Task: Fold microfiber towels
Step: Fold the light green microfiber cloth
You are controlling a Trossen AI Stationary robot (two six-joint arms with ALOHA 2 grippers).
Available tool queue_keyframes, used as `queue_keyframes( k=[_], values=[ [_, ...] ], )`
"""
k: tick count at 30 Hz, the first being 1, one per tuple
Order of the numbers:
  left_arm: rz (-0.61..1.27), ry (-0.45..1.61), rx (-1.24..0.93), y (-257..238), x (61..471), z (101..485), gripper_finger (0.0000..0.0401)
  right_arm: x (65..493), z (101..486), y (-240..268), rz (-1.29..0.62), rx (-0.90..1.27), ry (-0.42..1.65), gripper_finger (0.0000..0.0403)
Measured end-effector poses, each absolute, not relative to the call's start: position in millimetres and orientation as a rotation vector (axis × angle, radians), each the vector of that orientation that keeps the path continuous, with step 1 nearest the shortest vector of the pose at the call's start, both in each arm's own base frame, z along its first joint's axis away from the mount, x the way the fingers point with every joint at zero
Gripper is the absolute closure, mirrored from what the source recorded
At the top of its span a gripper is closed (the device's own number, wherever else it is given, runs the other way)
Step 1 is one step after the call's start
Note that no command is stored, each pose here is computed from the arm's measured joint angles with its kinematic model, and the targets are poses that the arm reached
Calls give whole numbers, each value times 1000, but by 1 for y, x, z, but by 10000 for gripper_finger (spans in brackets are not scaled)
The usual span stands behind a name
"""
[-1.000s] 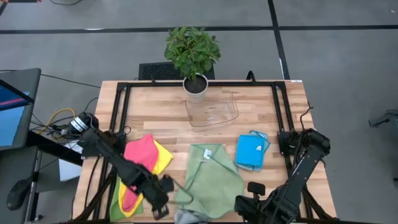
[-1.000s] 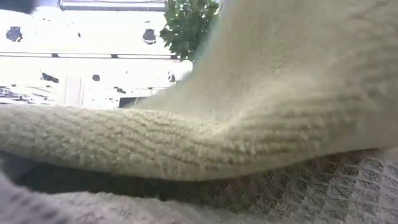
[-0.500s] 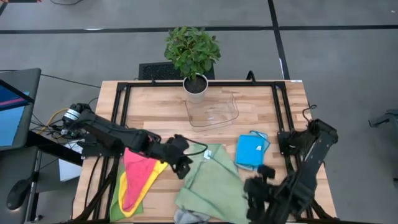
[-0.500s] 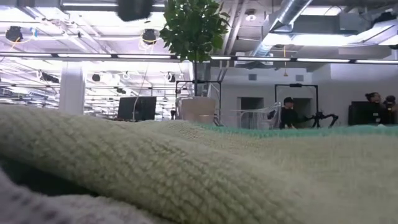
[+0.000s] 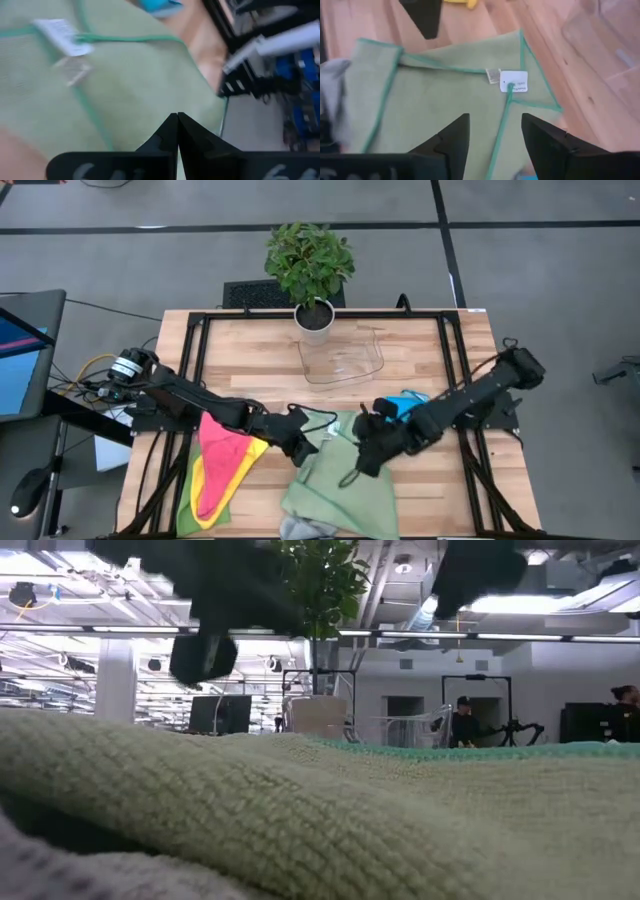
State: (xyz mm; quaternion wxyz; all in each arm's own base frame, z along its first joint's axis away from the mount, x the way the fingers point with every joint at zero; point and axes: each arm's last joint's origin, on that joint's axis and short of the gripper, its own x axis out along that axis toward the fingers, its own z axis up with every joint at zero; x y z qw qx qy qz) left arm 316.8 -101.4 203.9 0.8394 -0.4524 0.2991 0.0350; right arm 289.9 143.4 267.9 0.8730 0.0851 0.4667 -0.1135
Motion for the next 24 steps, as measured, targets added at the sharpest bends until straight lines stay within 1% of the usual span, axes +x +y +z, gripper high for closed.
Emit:
queue_keyframes(
  k=[3,7,10,12,16,22,24],
  values=[
    [160,617,-967,-97,310,188,401,296,241,125,-242,233,943,207],
    [190,614,-978,-97,312,172,401,312,215,112,-166,299,882,209],
    [200,635,-961,-99,317,157,401,317,192,103,-194,259,958,209],
    [219,653,-950,-99,320,146,401,327,183,100,-191,253,944,209],
    [276,713,-943,-99,322,123,401,334,161,94,-215,218,1006,209],
    [304,708,-956,-100,328,110,401,341,144,89,-199,231,1038,214],
    [306,703,-966,-100,328,111,401,346,142,91,-190,236,1014,219]
  ],
)
